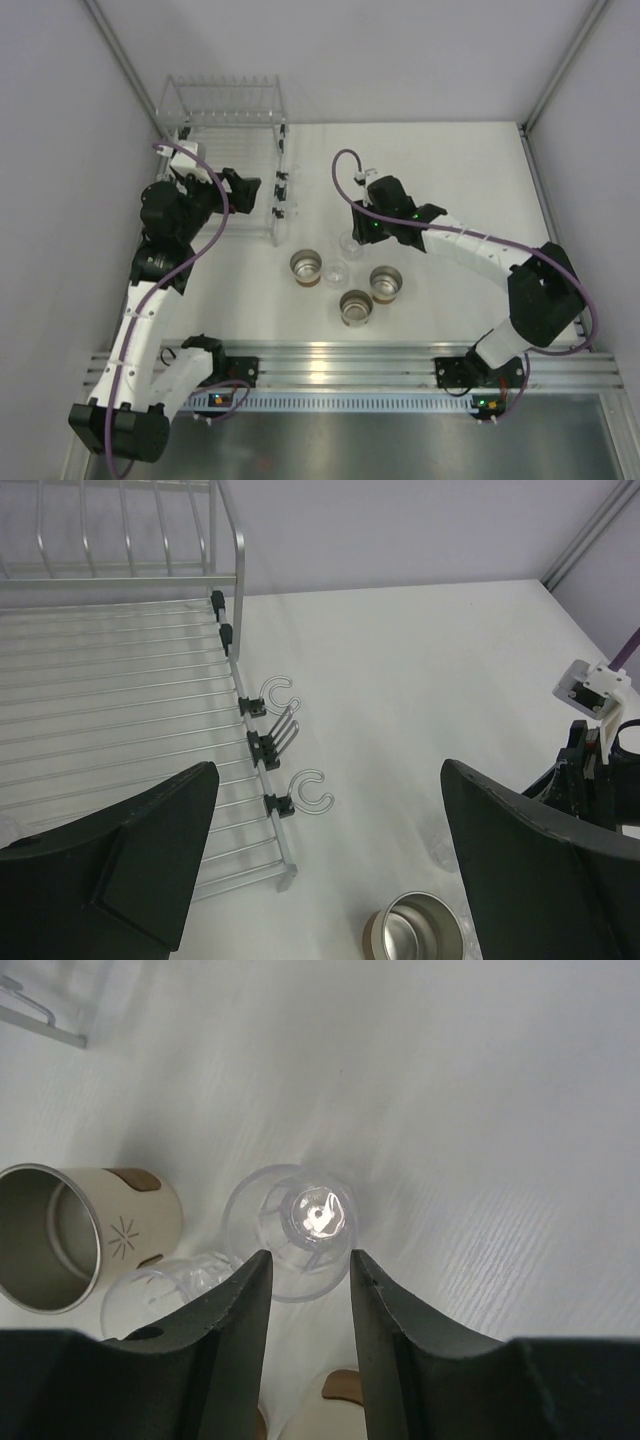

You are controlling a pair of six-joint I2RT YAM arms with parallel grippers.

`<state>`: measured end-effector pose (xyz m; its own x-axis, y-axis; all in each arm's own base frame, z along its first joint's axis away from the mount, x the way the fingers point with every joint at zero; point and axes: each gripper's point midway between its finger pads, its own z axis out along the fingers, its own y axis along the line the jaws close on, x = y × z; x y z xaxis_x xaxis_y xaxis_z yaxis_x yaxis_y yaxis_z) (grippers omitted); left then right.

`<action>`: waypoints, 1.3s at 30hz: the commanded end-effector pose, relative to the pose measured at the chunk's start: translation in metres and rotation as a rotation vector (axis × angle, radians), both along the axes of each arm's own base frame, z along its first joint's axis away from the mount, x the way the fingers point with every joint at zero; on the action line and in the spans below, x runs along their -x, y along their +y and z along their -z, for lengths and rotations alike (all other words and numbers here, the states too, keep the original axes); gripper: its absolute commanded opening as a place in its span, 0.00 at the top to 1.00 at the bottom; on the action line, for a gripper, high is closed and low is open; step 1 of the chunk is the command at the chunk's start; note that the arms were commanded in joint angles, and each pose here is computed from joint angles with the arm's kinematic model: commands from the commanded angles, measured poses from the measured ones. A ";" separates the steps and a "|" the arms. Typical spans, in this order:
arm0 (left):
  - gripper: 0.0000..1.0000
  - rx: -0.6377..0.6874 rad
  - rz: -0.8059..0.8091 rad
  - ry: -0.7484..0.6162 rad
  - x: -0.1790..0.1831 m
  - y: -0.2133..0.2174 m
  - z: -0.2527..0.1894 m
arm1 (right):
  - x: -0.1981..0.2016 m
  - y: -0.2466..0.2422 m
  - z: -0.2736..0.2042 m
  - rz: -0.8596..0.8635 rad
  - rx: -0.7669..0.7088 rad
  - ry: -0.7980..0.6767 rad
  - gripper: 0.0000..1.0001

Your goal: Load the cups into the dish rack

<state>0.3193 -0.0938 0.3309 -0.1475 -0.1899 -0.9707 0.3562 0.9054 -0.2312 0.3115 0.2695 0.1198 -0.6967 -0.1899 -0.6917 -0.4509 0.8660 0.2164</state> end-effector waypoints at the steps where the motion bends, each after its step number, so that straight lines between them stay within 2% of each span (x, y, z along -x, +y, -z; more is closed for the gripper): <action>1: 0.02 0.008 0.018 -0.030 0.004 -0.004 -0.008 | -0.009 0.004 -0.016 0.023 0.049 -0.057 0.62; 22: 0.02 -0.010 0.016 -0.023 0.002 -0.005 -0.003 | -0.017 0.008 0.016 0.022 0.123 -0.023 0.63; 25: 0.02 -0.014 0.008 -0.015 0.001 -0.004 0.000 | -0.017 0.011 0.021 0.013 0.128 -0.011 0.67; 34: 0.02 -0.014 0.010 -0.018 0.001 -0.004 -0.002 | -0.019 0.012 0.035 0.006 0.155 0.011 1.00; 39: 0.02 -0.014 0.007 -0.018 0.001 -0.003 -0.001 | -0.022 0.004 0.026 0.039 0.168 -0.023 1.00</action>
